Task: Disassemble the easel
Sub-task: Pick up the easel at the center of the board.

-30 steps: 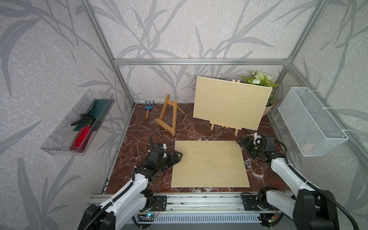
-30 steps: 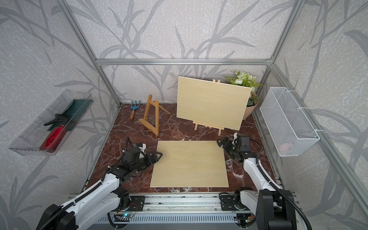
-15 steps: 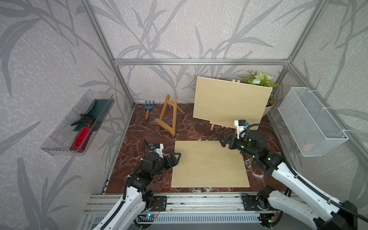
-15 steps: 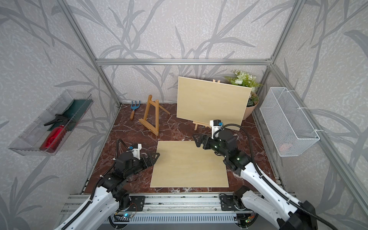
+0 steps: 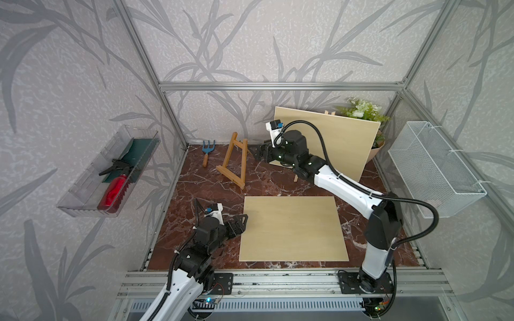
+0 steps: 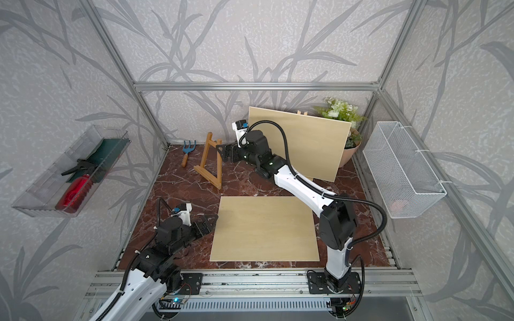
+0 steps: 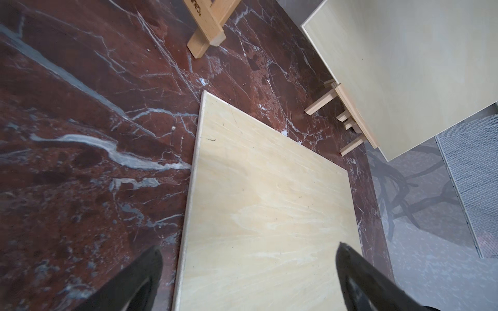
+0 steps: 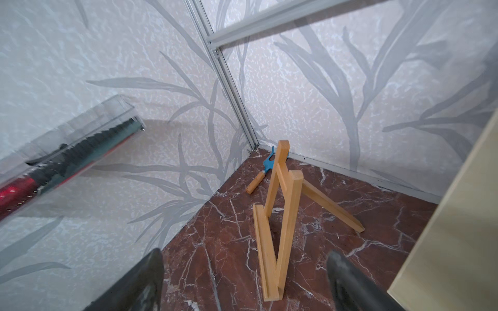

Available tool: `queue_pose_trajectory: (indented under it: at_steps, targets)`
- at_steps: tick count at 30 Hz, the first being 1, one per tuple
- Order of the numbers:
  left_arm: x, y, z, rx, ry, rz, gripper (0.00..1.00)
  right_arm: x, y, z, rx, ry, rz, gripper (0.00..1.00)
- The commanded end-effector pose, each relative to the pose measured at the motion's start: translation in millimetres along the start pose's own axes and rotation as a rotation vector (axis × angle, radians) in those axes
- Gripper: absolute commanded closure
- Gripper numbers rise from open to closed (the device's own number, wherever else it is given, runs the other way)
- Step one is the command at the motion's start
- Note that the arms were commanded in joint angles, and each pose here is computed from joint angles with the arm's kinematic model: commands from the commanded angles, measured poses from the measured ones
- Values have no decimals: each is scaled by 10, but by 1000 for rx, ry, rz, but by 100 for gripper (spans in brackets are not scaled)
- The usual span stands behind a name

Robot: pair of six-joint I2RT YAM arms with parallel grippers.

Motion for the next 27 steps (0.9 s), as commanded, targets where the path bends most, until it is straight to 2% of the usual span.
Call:
queue_pose_trajectory:
  at_steps: [1,4,14,22,27]
  targets:
    - [95,-31,24,-17,31,-82,1,-125,362,233,46,-35,-41,9]
    - [126,-27,26,-28,35,-104,1,-318,599,444,66,-28,-11,12]
    - [153,41,61,-26,29,-97,1,-635,974,775,101,-30,27,20]
    - [134,55,66,-27,17,-72,1,-813,1318,973,56,-8,-35,39]
    - [127,56,66,-24,14,-66,1,-867,1369,1009,37,-3,-36,52]
Point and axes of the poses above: each gripper's point midway between its finger pads, its own y axis out along the fingers, its own x axis along the line the jaws close on, z = x × y, the point moved 8 cm from there along -y, back along the fingers, and after that the axes turned 11 degrees about y, right-handed, at the moved point
